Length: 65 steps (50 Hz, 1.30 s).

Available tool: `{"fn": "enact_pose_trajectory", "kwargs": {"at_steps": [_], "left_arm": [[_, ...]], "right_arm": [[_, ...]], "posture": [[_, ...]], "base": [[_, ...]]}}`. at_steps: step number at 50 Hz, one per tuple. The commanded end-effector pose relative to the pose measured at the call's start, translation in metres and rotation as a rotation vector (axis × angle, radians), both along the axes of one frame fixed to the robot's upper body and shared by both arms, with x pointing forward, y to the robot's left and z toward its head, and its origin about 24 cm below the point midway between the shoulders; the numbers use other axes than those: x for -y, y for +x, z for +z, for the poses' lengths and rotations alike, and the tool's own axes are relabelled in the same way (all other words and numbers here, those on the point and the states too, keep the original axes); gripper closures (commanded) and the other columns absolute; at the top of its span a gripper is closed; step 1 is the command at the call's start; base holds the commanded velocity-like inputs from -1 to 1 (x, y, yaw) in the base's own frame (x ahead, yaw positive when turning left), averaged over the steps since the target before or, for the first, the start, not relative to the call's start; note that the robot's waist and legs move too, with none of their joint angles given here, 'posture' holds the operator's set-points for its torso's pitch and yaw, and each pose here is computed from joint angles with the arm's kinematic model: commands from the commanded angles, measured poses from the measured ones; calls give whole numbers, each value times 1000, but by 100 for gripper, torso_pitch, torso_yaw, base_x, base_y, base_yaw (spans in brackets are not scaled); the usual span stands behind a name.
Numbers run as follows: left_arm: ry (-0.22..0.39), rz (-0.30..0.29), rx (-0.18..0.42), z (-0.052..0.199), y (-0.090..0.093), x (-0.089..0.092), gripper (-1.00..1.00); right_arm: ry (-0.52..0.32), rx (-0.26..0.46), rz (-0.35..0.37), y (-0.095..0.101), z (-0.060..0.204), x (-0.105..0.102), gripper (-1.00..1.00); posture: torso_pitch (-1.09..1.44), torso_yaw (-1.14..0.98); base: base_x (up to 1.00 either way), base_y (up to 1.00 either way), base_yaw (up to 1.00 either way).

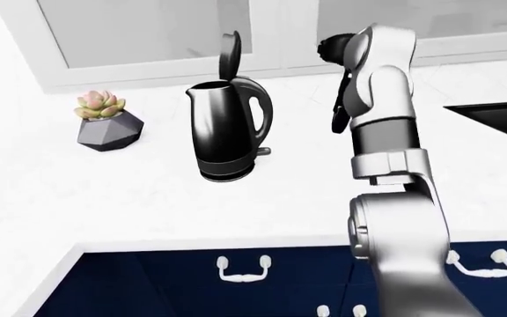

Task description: Close the lid of the electric kettle.

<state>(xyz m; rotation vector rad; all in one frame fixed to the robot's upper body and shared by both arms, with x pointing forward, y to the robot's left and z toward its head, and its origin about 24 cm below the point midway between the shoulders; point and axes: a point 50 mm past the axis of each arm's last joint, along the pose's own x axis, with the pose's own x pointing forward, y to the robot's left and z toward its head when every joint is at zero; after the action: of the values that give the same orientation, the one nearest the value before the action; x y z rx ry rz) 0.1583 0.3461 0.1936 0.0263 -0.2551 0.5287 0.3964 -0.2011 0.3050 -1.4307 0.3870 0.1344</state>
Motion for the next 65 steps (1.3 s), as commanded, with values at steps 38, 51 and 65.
{"fn": "enact_pose_trajectory", "kwargs": {"at_steps": [38, 51, 65], "left_arm": [[53, -12, 57, 13, 0, 3, -100], [52, -11, 59, 15, -1, 3, -100], [48, -9, 60, 15, -2, 2, -100]], "right_arm": [[-86, 89, 94, 16, 32, -57, -100], [-81, 85, 126, 19, 27, -77, -100], [-73, 90, 176, 19, 25, -104, -100]], "posture": [[-48, 0], [-48, 0], [-48, 0]], "base": [[0, 0, 0], [0, 0, 0], [0, 0, 0]]}}
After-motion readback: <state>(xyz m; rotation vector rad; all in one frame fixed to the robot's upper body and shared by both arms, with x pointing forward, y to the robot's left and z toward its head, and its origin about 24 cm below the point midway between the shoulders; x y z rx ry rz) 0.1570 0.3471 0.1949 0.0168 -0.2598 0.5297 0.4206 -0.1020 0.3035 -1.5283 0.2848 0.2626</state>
